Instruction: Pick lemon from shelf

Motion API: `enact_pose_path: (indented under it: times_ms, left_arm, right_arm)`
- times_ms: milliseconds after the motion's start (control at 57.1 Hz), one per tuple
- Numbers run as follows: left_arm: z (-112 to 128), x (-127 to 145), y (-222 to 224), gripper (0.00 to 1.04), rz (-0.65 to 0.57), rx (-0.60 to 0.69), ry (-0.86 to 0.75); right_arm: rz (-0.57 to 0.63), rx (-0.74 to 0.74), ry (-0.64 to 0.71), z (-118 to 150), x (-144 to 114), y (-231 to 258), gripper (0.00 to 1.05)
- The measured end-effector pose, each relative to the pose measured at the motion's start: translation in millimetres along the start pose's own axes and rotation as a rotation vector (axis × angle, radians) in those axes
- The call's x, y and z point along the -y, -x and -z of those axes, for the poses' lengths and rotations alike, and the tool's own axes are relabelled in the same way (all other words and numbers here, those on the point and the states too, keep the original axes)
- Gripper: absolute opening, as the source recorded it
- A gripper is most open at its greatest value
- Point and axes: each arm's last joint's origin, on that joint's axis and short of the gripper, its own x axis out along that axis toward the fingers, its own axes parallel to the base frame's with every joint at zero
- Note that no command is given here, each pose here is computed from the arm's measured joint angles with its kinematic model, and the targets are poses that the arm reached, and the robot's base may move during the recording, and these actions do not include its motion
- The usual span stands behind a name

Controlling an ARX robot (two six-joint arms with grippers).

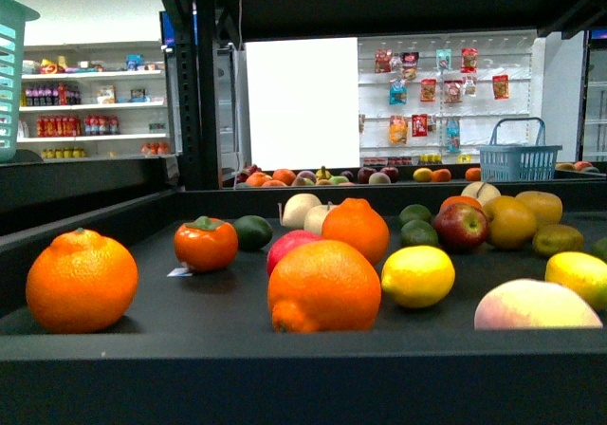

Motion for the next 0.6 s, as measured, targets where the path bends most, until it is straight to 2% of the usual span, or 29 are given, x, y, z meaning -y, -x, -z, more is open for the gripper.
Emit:
enact_pose_path:
  times_ms: [595]
  left_arm:
    - [0.0, 0.0, 0.0, 0.97, 0.0, 0.0, 0.0]
  right_arm:
    - [-0.001, 0.0, 0.0, 0.0, 0.0, 0.0, 0.97]
